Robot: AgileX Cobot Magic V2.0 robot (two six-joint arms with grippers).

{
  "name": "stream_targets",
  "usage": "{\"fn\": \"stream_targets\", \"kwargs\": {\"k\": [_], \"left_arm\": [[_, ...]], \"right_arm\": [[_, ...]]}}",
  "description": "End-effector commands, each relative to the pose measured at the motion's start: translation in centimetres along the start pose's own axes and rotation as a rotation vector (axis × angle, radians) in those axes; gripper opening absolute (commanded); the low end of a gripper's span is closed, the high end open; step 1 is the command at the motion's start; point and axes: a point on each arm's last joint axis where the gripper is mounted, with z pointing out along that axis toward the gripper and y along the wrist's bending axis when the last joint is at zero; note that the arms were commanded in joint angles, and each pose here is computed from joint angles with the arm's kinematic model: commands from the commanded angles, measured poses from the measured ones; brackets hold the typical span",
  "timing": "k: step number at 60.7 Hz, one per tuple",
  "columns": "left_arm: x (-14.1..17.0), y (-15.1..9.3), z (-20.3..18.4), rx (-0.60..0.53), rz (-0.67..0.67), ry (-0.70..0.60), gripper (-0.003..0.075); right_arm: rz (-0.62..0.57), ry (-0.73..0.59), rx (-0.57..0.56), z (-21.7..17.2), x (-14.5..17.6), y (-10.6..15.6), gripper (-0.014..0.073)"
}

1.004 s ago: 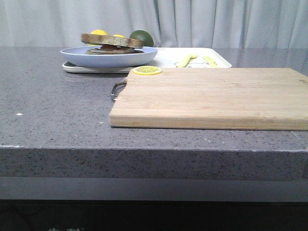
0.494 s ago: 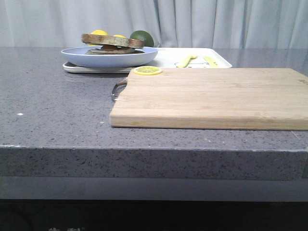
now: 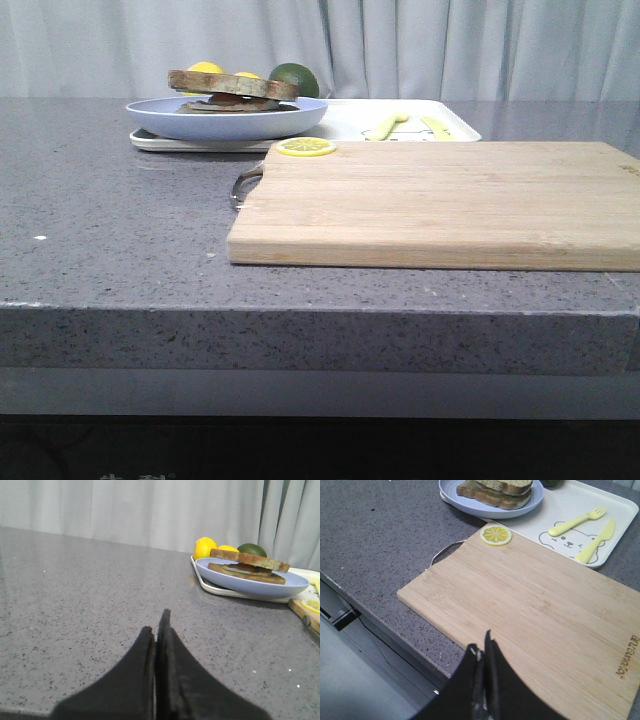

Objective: Place bread and move sandwich to tray

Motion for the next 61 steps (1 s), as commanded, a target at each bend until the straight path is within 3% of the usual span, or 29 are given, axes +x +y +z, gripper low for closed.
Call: {"fn": "stream_targets", "kwargs": {"k": [1, 61], "left_arm": [[-1.25, -0.10, -0.29, 0.013, -0.024, -0.149, -0.0020], [-1.45, -0.13, -0.32, 0.015, -0.002, -0.171, -0.0020]], "right_arm": [[-0.011, -0.093, 0.021, -0.56, -1.28, -0.17, -0.0071], [-0.011, -0.093, 0.021, -0.56, -1.28, -0.17, -0.0071]]}}
